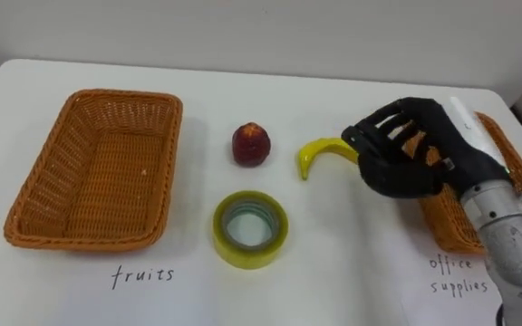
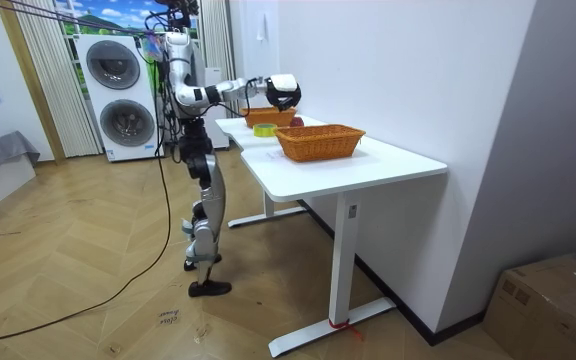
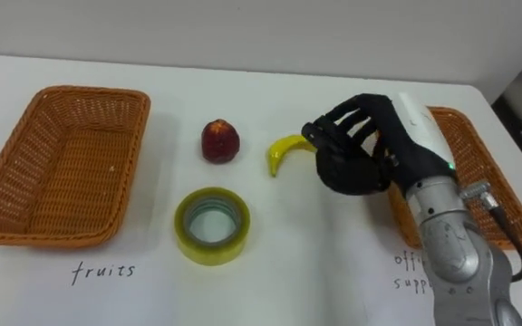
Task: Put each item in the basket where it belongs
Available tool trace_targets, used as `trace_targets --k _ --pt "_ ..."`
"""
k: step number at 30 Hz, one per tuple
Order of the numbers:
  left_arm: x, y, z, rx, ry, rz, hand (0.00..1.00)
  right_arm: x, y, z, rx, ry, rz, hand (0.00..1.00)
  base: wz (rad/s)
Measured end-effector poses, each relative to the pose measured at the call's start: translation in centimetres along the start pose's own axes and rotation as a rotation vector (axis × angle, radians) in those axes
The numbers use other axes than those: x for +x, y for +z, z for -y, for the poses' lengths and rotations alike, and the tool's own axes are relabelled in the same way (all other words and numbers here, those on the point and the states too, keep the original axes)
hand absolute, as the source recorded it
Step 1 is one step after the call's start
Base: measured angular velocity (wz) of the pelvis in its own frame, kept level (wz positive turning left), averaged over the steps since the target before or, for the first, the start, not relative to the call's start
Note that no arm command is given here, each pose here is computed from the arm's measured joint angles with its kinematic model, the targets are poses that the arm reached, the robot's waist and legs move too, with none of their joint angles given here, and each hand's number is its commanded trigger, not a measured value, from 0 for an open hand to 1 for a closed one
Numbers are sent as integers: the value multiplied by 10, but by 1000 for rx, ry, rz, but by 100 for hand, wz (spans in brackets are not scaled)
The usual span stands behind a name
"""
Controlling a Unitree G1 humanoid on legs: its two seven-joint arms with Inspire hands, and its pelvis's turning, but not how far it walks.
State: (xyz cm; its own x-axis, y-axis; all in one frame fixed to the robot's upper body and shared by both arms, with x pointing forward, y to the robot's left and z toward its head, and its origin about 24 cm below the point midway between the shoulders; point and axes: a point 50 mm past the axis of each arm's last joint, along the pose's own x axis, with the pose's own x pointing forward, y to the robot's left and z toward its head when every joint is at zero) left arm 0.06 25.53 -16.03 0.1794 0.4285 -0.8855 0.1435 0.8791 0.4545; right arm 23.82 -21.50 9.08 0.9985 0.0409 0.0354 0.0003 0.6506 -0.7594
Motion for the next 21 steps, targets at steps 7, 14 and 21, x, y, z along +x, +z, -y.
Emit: trace_targets --k 7,14,21 --pt "-1 -2 2 -25 2 -7 0 -2 2 19 87 -146 29 100 0" --pt "-1 -3 0 -48 7 -13 0 -5 -3 33 163 -273 22 100 0" --pt "-1 -10 -6 -96 28 -39 0 -10 -12 48 142 -420 -9 100 0"
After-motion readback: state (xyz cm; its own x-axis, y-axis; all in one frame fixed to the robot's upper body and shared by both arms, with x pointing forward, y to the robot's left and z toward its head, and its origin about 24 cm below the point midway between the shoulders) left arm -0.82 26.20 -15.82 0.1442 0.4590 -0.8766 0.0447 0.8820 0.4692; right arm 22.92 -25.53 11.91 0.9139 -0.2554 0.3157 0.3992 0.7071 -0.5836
